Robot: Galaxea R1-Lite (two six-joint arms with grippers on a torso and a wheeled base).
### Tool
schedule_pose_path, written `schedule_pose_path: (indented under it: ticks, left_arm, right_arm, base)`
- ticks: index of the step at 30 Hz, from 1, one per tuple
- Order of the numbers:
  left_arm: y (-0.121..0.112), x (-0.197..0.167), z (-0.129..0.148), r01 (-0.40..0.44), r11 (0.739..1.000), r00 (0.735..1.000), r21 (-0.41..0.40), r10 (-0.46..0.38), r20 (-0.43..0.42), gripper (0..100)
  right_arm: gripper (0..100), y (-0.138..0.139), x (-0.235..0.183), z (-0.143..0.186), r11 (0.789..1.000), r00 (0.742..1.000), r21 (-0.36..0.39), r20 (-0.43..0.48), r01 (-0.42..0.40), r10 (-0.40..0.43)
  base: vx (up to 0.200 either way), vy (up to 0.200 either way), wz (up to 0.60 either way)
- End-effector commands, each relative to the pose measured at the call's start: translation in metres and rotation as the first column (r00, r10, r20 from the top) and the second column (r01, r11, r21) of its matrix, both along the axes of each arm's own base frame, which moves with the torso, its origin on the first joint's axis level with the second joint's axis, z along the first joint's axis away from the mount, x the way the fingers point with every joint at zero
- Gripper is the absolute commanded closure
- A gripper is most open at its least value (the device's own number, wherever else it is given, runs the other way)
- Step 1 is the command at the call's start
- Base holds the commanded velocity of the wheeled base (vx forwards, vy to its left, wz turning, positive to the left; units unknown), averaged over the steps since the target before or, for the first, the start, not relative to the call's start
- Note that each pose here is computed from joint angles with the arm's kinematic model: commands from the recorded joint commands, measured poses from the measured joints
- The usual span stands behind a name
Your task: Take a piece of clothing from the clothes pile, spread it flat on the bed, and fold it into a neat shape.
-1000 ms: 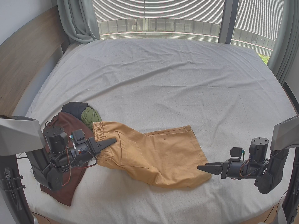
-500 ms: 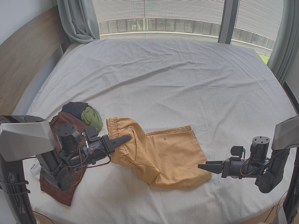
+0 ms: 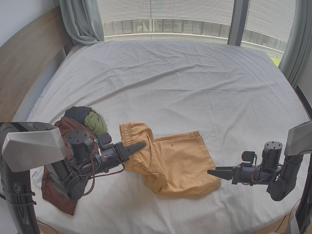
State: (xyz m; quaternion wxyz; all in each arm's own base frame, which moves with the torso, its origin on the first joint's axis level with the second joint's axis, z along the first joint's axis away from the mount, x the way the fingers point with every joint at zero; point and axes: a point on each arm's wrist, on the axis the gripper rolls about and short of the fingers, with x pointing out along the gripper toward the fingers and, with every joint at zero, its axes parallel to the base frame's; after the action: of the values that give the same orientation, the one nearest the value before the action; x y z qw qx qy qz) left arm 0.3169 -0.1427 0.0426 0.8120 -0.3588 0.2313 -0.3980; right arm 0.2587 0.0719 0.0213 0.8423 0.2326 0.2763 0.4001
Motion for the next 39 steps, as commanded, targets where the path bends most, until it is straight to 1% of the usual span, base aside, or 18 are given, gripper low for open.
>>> schedule_pose_path:
  ticks: [1,9,16,22,25,29,33,39]
  left_arm:
    - [-0.007,0.002,-0.008,0.015,1.000,1.000,0.006,-0.015,-0.011,100]
    - [-0.015,0.009,-0.008,0.027,1.000,1.000,-0.005,-0.027,0.010,100]
    - [-0.033,0.014,-0.008,0.060,0.998,0.997,-0.016,-0.059,0.040,100]
    - [-0.043,0.016,-0.011,0.080,0.996,0.996,-0.030,-0.079,0.028,100]
    - [-0.048,0.019,-0.009,0.084,0.995,0.996,-0.050,-0.084,0.016,100]
    - [-0.052,0.022,-0.010,0.091,0.994,0.996,-0.055,-0.091,0.008,100]
    - [-0.064,0.026,-0.011,0.110,0.992,0.994,-0.061,-0.109,0.020,100]
    - [-0.078,0.025,-0.015,0.141,0.988,0.990,-0.057,-0.141,0.010,100]
  right_arm:
    - [0,-0.004,0.001,0.004,1.000,1.000,0.003,0.017,0.014,-0.014]
    - [0,-0.010,0.003,0.012,0.999,0.998,0.012,0.046,0.038,-0.038]
    - [0,-0.011,0.005,0.013,0.999,0.998,0.013,0.054,0.045,-0.046]
    - [0,-0.017,0.009,0.014,0.998,0.995,0.015,0.067,0.068,-0.068]
    - [0,-0.017,0.010,0.015,0.998,0.995,0.015,0.071,0.069,-0.070]
    - [0,-0.018,0.010,0.016,0.997,0.995,0.015,0.076,0.072,-0.073]
    - [0,-0.023,0.012,0.022,0.996,0.991,0.023,0.100,0.092,-0.094]
    - [0,-0.026,0.014,0.024,0.995,0.989,0.027,0.110,0.099,-0.102]
  base:
    - [0.000,0.000,0.00]
    - [0.000,0.000,0.00]
    - [0.000,0.000,0.00]
    - [0.000,0.000,0.00]
    - [0.000,0.000,0.00]
    - [0.000,0.000,0.00]
    - [0.000,0.000,0.00]
    - [0.000,0.000,0.00]
